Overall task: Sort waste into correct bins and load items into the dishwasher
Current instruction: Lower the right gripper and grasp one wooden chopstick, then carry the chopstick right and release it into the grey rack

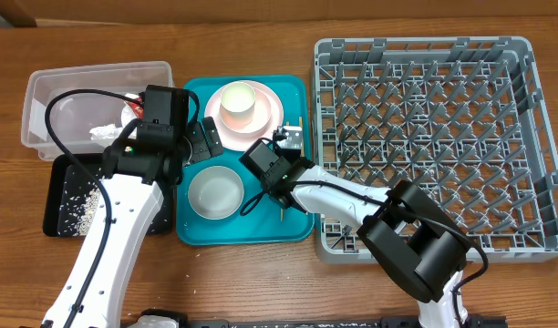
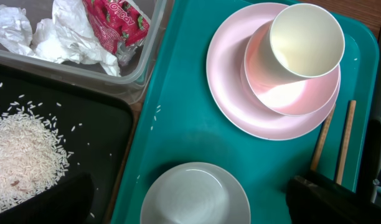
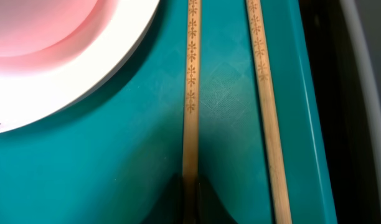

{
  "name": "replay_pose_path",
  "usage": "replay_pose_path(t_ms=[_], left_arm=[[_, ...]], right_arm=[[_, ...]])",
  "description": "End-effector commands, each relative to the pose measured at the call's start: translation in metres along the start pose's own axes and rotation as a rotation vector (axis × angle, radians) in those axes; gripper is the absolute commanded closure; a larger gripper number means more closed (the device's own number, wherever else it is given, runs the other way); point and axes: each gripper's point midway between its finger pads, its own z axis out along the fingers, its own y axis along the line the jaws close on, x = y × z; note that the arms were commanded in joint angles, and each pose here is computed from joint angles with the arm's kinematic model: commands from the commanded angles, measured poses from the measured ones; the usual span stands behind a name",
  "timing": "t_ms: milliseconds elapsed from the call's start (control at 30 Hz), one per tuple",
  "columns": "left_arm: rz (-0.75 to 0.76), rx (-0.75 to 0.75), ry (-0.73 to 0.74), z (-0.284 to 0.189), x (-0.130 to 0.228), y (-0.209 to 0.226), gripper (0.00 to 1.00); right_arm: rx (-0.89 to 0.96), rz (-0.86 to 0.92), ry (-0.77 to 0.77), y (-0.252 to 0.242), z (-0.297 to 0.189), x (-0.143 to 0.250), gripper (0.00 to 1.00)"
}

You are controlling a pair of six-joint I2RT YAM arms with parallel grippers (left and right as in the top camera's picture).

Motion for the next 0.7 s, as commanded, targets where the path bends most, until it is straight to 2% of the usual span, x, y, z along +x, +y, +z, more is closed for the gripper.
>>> replay_pose_path(t_ms=[0, 200, 433, 667], left_arm=[[0.018, 0.000, -0.025, -0.006, -0.006, 0.000, 0.00], [0.018, 0.000, -0.025, -0.006, -0.006, 0.000, 0.00], [0.018, 0.000, -0.025, -0.006, -0.006, 0.000, 0.00], [0.018, 0.000, -0.025, -0.006, -0.006, 0.000, 0.00]], right_arm=[[0.000, -0.007, 0.033, 0.001, 0.002, 0.006, 0.96], [-0.033, 0.006, -0.016, 0.007, -0.025, -0.022, 0.96], [-0.101, -0.033, -0.124, 0.007, -0.084, -0.065, 0.96], [-0.003, -0.090, -0.259, -0.027, -0.132, -0.098, 0.96]])
